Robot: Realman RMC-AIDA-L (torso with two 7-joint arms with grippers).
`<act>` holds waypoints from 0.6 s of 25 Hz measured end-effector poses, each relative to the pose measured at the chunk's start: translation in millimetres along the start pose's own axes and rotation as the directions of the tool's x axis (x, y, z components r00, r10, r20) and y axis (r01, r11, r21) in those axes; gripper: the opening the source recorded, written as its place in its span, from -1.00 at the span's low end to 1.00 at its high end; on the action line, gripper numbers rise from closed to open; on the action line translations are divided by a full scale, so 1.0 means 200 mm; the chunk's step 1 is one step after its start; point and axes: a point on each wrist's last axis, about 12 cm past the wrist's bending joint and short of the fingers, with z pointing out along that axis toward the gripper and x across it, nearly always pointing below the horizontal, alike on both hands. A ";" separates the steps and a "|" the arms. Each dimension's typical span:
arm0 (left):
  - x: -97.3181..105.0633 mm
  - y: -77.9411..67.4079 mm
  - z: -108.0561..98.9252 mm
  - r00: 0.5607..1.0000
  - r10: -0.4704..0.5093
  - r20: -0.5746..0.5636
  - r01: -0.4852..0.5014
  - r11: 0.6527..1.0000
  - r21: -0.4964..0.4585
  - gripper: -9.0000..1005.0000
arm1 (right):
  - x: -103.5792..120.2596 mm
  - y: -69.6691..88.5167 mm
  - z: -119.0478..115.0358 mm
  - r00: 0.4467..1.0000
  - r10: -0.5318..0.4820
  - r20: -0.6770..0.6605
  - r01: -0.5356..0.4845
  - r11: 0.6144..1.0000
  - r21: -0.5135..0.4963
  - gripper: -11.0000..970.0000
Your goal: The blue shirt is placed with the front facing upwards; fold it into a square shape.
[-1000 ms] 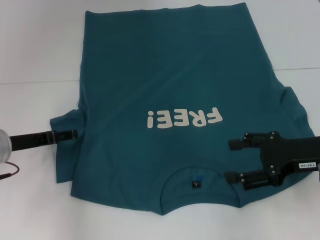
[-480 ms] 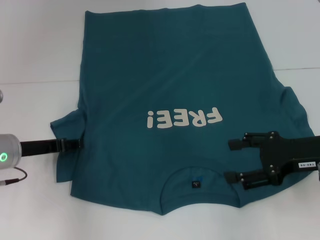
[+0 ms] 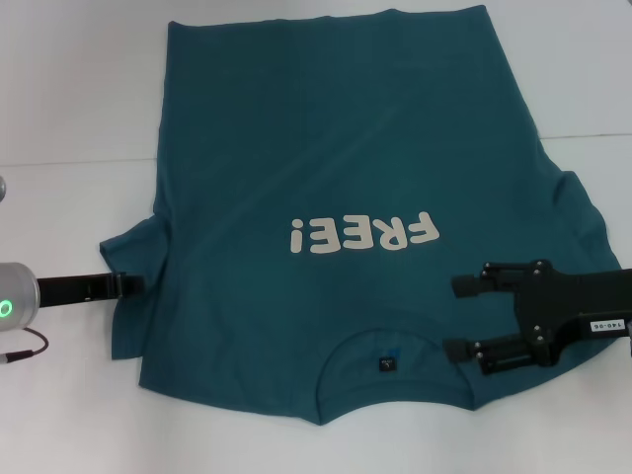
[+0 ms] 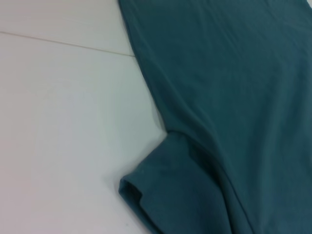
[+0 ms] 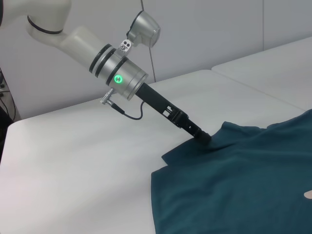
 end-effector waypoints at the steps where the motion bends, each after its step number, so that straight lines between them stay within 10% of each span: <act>1: 0.00 0.00 0.00 1.000 0.003 -0.001 -0.003 1.000 0.000 -0.04 | 0.00 0.00 0.00 1.000 0.001 0.000 -0.001 1.000 0.000 0.90; 15: -0.07 0.02 -0.02 0.994 0.107 0.016 -0.106 0.994 -0.040 -0.92 | 0.00 0.00 0.00 1.000 0.014 0.004 -0.014 1.000 0.005 0.90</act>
